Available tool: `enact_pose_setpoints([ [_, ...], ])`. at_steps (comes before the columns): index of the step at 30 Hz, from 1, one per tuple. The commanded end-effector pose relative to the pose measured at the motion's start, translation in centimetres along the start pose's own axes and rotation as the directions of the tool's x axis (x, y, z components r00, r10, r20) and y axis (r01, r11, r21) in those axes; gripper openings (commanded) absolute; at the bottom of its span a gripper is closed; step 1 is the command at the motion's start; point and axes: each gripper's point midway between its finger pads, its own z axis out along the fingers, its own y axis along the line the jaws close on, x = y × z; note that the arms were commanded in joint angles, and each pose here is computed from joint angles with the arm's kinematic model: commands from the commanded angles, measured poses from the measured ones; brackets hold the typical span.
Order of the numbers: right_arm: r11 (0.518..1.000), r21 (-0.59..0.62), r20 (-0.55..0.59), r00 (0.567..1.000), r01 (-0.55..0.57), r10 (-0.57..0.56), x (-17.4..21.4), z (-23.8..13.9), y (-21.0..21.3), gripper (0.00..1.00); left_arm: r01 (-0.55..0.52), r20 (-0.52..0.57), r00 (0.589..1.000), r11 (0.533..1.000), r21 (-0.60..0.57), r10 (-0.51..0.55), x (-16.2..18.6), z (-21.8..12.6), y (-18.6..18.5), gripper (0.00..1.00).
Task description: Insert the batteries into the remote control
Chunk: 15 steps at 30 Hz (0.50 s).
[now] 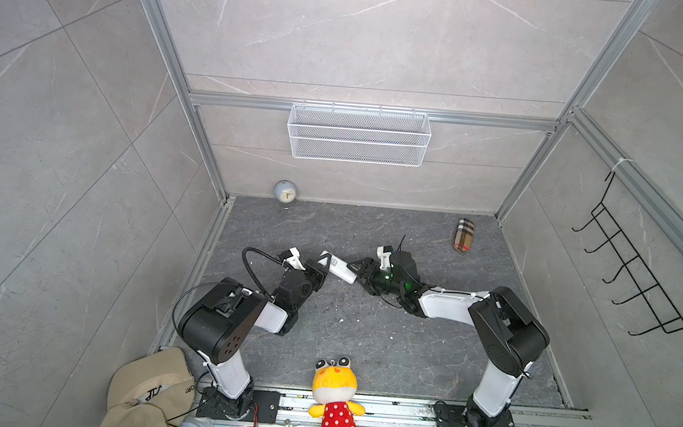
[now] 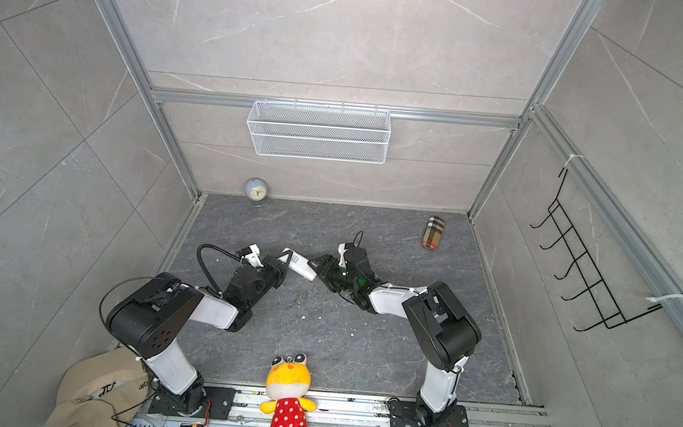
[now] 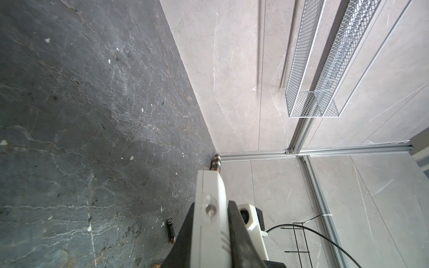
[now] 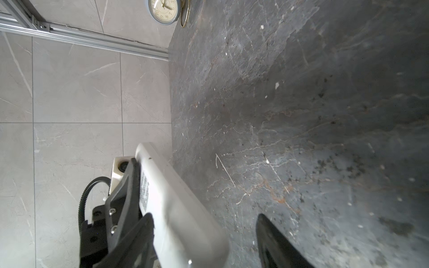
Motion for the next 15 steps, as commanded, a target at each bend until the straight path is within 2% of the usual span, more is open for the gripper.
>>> enact_pose_setpoints([
  [1, 0.998, -0.047, 0.008, 0.999, -0.034, 0.034, -0.4, 1.1, 0.5, 0.65, 0.034, 0.081, 0.996, 0.995, 0.092, -0.042, -1.5, 0.6, -1.7, 0.01],
  [5, 0.998, -0.048, -0.002, 0.999, -0.046, 0.046, -0.3, 2.0, -0.2, 0.62, 0.021, 0.087, 0.996, 0.998, 0.061, -0.027, -1.5, 1.3, -0.4, 0.01],
  [15, 0.997, 0.07, -0.029, 0.999, -0.036, 0.038, 0.0, 3.9, -4.1, 0.63, 0.032, 0.113, 0.993, 0.999, -0.014, -0.03, -1.5, 2.6, 3.0, 0.0],
])
